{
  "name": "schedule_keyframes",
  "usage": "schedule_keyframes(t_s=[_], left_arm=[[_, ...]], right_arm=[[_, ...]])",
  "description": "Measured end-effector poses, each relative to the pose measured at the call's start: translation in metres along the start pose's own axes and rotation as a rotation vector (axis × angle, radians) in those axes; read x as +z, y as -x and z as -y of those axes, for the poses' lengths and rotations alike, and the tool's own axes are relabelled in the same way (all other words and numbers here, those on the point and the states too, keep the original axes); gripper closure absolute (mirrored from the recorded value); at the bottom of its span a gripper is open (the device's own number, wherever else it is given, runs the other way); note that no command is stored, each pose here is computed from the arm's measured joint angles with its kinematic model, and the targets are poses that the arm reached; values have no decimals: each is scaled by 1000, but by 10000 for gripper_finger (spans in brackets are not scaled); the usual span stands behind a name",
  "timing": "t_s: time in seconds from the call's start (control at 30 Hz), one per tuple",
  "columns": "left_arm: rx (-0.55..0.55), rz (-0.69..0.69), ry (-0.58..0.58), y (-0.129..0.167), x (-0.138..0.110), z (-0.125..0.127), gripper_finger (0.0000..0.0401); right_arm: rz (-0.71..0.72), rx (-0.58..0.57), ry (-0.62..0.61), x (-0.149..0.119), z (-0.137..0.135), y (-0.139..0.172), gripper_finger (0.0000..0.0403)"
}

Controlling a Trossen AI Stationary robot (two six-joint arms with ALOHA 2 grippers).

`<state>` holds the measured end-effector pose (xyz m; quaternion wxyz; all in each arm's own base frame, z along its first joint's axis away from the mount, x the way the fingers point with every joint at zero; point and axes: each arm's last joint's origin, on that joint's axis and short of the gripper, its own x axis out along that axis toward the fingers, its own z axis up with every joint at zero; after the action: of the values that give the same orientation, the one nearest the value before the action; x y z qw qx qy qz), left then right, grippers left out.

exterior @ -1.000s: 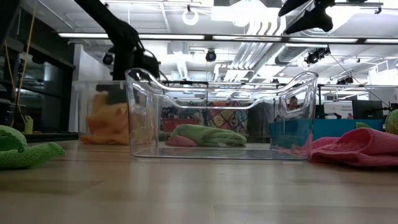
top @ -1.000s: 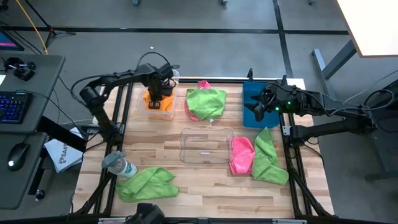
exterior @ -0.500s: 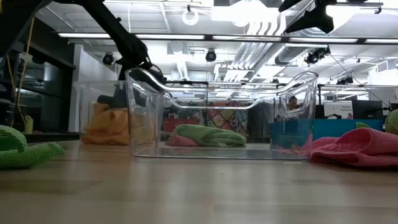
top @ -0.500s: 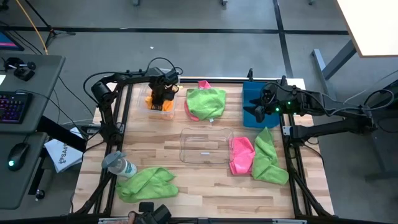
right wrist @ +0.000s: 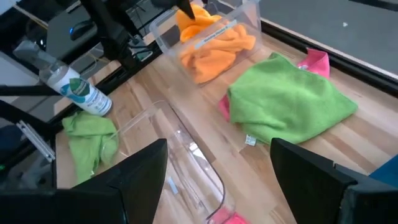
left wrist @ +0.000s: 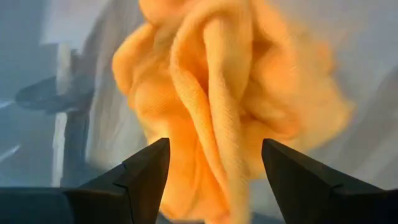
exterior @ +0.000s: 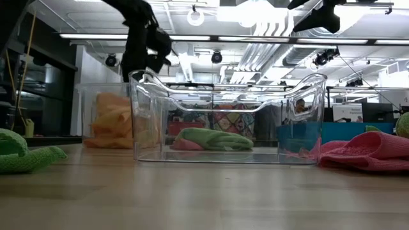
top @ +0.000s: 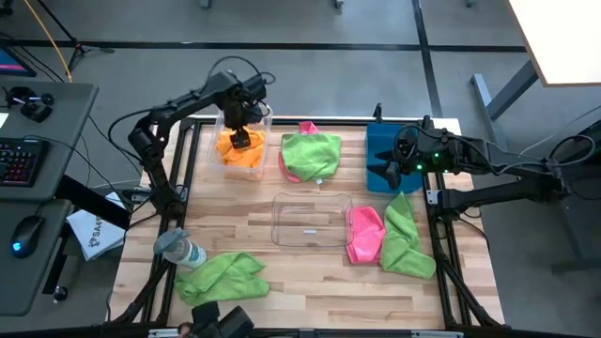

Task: Sort microfiber towel by color & place in baskets
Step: Put the top center green microfiber cloth into the blue bin

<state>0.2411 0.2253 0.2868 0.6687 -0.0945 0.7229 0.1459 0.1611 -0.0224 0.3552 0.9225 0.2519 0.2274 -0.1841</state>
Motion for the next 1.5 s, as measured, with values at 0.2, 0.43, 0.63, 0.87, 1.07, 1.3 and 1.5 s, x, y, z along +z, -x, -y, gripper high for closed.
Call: schedule_keyframes(t_s=[0.2,0.43,0.63,0.87,1.07,1.3,1.5], left_arm=[[-158,388,302,55,-10,15,159],[-218,944,234,102,-28,87,171],[-262,1218,295,113,-49,136,171],[-251,1342,306,132,-77,144,171],[-204,1460,264,150,-109,135,171],[-91,1689,229,176,-150,120,172],[9,1769,204,185,-177,113,172]], right_arm=[[-110,-66,50,-9,2,-37,124],[-107,-111,84,-10,10,-124,124],[-201,-193,-69,-6,39,-202,124],[-299,-342,-170,-14,65,-279,124],[-380,-484,-160,-24,71,-322,134],[-461,-506,30,-8,29,-315,358],[-268,-437,136,64,-37,-246,354]])
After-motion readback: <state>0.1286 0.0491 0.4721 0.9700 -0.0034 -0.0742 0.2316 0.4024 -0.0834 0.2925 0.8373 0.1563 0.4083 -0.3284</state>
